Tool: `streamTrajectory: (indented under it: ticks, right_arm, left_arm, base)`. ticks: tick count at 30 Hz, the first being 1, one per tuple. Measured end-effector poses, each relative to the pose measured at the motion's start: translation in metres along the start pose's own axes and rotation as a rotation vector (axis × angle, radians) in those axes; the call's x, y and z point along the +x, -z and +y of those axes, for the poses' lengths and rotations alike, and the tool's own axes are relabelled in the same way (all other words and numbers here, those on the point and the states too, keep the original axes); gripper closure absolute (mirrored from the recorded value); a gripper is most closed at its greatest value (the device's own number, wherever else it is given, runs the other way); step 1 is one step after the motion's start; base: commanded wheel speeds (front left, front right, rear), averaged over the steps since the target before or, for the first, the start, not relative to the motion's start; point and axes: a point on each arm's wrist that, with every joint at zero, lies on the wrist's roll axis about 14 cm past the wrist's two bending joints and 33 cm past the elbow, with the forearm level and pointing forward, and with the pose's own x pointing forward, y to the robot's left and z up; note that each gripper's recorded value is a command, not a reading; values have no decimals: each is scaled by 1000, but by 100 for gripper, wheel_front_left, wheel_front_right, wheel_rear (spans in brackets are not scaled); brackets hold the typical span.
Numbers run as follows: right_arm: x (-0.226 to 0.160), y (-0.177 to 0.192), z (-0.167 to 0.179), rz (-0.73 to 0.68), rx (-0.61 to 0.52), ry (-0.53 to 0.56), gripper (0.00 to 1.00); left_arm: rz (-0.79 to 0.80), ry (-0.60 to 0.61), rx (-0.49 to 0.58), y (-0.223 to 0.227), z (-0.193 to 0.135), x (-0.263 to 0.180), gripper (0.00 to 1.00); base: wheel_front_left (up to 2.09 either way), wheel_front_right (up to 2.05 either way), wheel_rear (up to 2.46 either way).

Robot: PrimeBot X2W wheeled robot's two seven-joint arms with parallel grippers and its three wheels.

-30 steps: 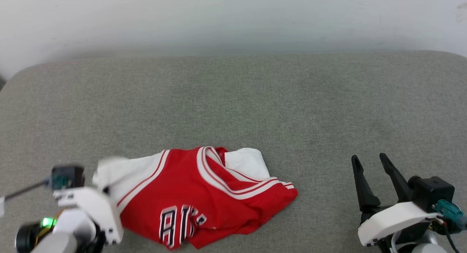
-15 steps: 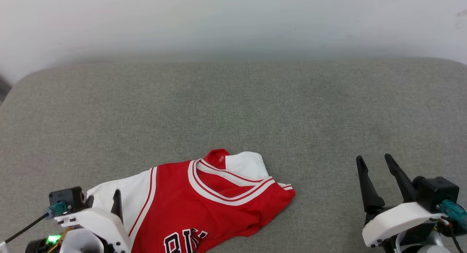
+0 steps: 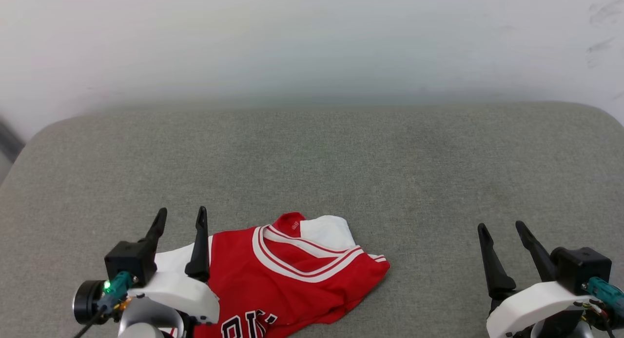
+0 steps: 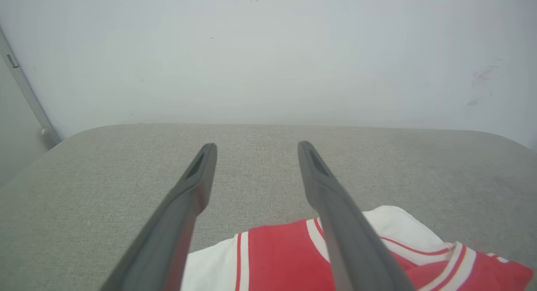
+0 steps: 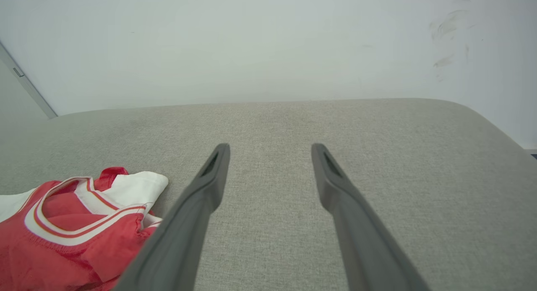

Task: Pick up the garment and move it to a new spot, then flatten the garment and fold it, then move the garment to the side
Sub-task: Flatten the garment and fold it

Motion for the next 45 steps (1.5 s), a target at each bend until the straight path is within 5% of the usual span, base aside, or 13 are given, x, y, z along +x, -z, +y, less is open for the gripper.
streamTrajectory:
  ticks: [5, 11, 24, 30, 31, 32, 33, 45]
  right_arm:
    - [-3, 5, 0, 30, 21, 1, 0]
    - [3, 38, 2, 228, 38, -36, 0]
    - [32, 94, 95, 686, -65, -440, 0]
    - [25, 132, 118, 851, -77, -546, 0]
    - [22, 138, 121, 881, -64, -555, 15]
    - [20, 143, 123, 898, -62, -563, 72]
    - [21, 143, 124, 898, -63, -569, 100]
    - [60, 85, 95, 596, -84, -495, 100]
  left_arm:
    - [6, -8, 0, 4, -2, -12, 0]
    - [12, -33, -8, 7, 5, -23, 0]
    - [46, -76, -39, 21, 12, -21, 0]
    - [67, -94, -41, 30, 19, -15, 0]
    - [70, -97, -42, 31, 19, -15, 0]
    - [74, -100, -42, 33, 20, -15, 0]
    - [75, -103, -41, 33, 21, -14, 0]
    - [63, -68, -39, 32, 12, -7, 0]
  base:
    - [0, 0, 0]
    - [0, 0, 0]
    - [0, 0, 0]
    - [0, 0, 0]
    - [0, 0, 0]
    - [0, 0, 0]
    - [0, 0, 0]
    - [0, 0, 0]
